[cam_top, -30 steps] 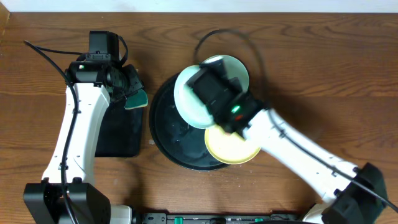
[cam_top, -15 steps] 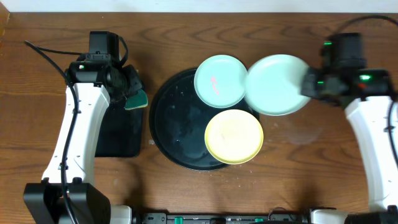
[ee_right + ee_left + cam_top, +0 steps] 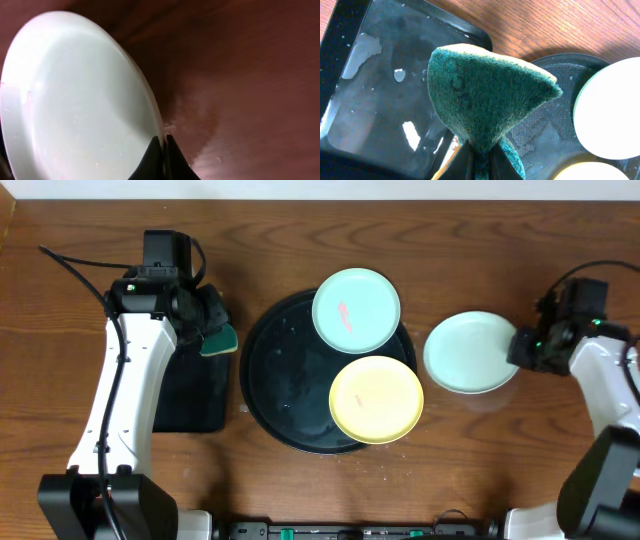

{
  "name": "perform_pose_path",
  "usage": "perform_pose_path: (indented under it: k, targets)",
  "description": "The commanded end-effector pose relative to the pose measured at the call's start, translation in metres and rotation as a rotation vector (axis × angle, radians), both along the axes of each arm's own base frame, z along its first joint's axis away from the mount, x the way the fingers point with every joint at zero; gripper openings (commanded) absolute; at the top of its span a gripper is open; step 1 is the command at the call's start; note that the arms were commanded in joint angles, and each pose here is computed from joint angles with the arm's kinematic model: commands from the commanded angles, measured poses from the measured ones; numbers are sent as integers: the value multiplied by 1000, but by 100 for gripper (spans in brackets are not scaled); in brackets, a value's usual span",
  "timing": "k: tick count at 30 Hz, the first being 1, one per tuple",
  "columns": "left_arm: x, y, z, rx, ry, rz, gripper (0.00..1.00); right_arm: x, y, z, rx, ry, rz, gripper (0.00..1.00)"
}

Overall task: Clean dirty plates on tray and stack at the side
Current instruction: 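Place the green plate on the table right of the tray, then move right gripper to the yellow plate rim and grasp it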

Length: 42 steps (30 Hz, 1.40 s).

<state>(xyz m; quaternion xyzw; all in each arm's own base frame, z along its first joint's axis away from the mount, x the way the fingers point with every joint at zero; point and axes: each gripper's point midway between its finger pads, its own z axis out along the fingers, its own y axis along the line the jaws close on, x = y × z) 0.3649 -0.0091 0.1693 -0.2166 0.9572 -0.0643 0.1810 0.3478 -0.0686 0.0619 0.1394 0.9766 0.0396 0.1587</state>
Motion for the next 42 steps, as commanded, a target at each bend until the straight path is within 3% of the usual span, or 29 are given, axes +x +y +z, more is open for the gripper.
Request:
perform_pose_path:
  k: [1, 5, 8, 11, 14, 17, 20, 32, 42]
  targets:
    - [1, 4, 2, 19, -6, -7, 8, -2, 8, -25, 35, 9, 75, 1]
    - [1, 4, 2, 19, -6, -7, 8, 0, 7, -42, 34, 26, 83, 2]
    - [1, 4, 2, 19, -7, -7, 8, 0, 9, -39, 52, 27, 71, 19]
    - [1, 4, 2, 19, -6, -7, 8, 0, 14, -20, 85, 47, 74, 28]
    - [1, 4, 2, 19, -6, -7, 8, 1, 22, 10, 127, 71, 89, 31]
    - [1, 4, 2, 19, -6, -7, 7, 10, 62, 51, 276, 31, 187, 34]
    - [1, 4, 1, 19, -4, -7, 8, 7, 97, 59, 335, 37, 288, 40]
    - [0, 4, 0, 18, 0, -7, 8, -44, 167, 0, 142, 302, 487, 39]
    - [0, 4, 0, 19, 0, -7, 7, -56, 189, -33, 110, 394, 563, 29]
